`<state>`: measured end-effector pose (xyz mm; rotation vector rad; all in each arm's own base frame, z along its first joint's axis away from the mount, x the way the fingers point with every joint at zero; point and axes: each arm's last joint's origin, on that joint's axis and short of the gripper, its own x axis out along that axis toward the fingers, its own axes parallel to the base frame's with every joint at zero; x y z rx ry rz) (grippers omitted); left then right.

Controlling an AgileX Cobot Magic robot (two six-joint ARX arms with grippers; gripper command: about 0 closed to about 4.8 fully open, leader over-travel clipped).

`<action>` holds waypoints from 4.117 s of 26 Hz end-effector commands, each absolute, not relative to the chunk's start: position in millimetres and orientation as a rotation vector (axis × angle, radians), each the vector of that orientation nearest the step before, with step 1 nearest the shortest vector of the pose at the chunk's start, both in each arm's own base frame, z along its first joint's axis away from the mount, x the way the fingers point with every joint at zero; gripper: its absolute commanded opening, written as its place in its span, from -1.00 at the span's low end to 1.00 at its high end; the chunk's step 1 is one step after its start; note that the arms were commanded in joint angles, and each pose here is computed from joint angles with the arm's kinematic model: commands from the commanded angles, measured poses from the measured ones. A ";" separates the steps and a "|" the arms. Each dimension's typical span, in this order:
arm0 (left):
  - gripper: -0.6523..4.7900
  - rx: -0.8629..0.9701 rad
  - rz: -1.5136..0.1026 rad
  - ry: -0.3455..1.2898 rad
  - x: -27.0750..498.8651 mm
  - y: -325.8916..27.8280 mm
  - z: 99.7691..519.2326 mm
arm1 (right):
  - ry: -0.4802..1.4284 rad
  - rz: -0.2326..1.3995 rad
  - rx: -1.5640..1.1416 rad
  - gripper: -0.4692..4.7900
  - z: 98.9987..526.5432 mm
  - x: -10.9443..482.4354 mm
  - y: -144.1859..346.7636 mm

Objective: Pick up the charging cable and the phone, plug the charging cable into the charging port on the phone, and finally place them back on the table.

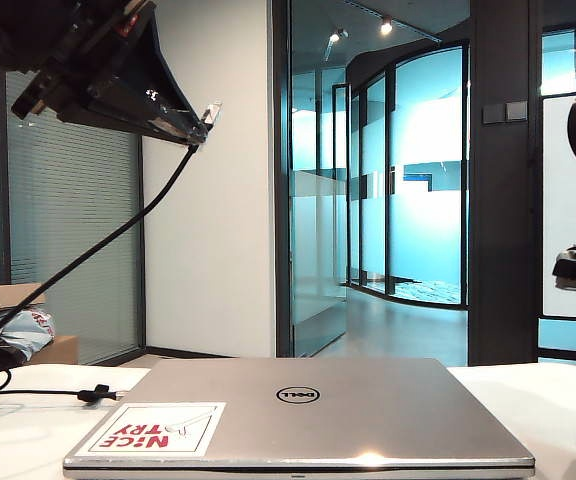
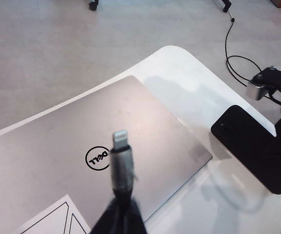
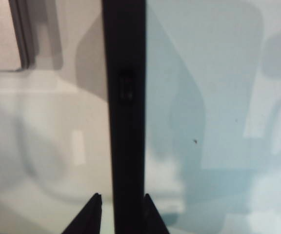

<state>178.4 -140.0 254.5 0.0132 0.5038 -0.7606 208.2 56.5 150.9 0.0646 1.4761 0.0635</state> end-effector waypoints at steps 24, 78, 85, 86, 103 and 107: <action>-0.78 -0.135 -0.829 0.762 142.2 -162.0 221.9 | 1.263 0.534 0.489 -0.85 176.0 226.3 76.0; -0.78 -0.403 -0.814 0.953 132.2 -187.9 202.0 | 1.063 1.113 0.917 -0.85 185.4 271.4 136.6; -0.78 -0.403 -0.813 0.954 132.3 -187.8 201.9 | 1.072 1.122 0.912 -0.85 185.1 269.5 140.2; -0.78 -0.403 -0.813 0.954 132.3 -187.9 201.9 | 1.072 1.122 0.912 -0.85 185.1 269.5 140.2; -0.78 -0.401 -0.812 0.957 132.1 -187.7 201.7 | 1.049 1.116 0.886 -0.84 185.2 267.6 145.9; -0.78 -0.401 -0.812 0.957 132.2 -187.7 201.7 | 1.041 1.129 0.882 -0.84 186.1 267.3 147.0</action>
